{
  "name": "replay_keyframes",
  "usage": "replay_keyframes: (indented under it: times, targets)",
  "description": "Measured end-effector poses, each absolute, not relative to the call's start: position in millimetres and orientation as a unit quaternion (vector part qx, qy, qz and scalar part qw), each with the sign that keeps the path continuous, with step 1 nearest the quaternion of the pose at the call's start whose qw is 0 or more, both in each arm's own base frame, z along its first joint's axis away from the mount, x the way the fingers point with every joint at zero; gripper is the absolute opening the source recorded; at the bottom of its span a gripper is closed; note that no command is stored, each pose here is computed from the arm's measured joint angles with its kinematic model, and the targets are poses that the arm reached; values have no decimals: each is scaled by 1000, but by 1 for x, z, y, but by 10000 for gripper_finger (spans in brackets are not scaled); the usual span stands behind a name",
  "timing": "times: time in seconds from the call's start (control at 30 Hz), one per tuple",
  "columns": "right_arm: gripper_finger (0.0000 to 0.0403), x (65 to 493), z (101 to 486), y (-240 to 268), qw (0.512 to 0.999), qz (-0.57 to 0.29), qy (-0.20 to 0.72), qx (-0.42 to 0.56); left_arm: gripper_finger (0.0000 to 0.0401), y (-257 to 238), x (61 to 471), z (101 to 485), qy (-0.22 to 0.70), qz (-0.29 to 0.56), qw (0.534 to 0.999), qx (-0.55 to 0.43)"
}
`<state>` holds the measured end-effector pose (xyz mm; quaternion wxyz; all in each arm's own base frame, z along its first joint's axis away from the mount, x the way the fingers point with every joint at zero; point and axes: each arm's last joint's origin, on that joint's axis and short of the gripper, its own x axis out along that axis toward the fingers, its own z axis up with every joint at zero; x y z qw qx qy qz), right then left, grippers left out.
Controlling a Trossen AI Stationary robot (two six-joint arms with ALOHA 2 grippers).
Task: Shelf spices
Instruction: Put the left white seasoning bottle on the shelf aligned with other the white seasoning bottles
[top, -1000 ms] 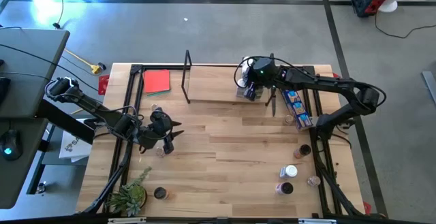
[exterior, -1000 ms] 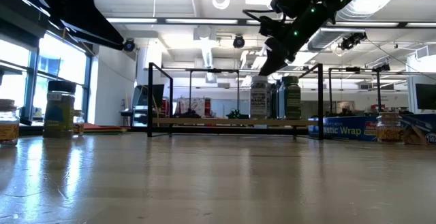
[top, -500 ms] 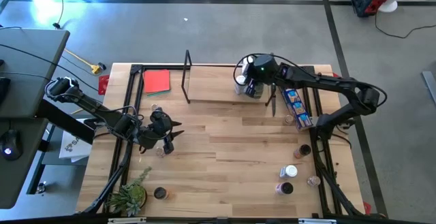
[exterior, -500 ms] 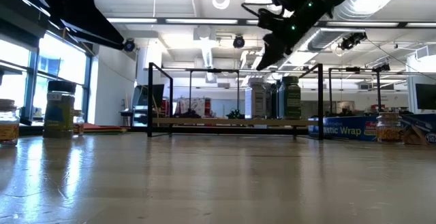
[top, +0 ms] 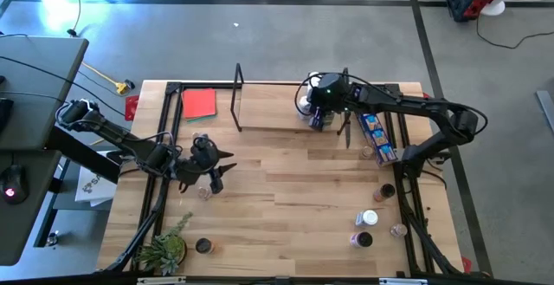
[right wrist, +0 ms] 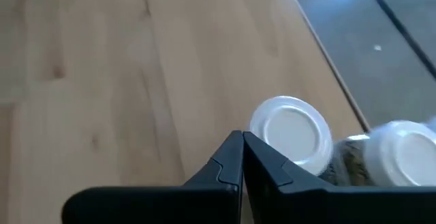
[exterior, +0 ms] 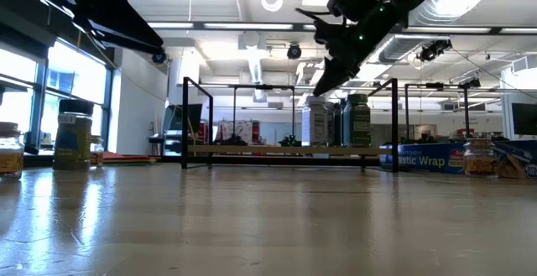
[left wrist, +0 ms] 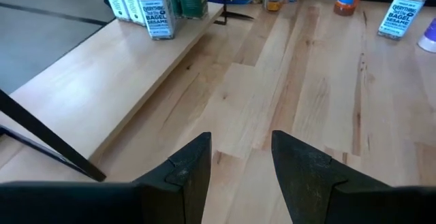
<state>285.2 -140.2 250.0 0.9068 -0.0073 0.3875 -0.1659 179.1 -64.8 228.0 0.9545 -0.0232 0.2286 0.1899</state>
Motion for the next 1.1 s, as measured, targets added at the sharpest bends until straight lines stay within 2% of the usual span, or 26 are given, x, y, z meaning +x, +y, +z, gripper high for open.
replay_keyframes:
  times: [0.37,0.5,0.73,0.93,1.1]
  targets:
    - [4,275,262,-138,893,-214,394,-30,149,-67,185,228,222,178,958,-29]
    - [4,275,269,-133,902,-213,375,-36,144,-59,200,226,205,194,957,-66]
    - [4,288,292,-103,914,-188,355,-61,85,3,258,228,149,177,970,-73]
    - [4,268,315,-59,904,-215,364,-65,12,65,316,229,149,173,973,-42]
    - [4,244,323,-32,894,-254,365,-53,7,105,357,207,182,225,956,-49]
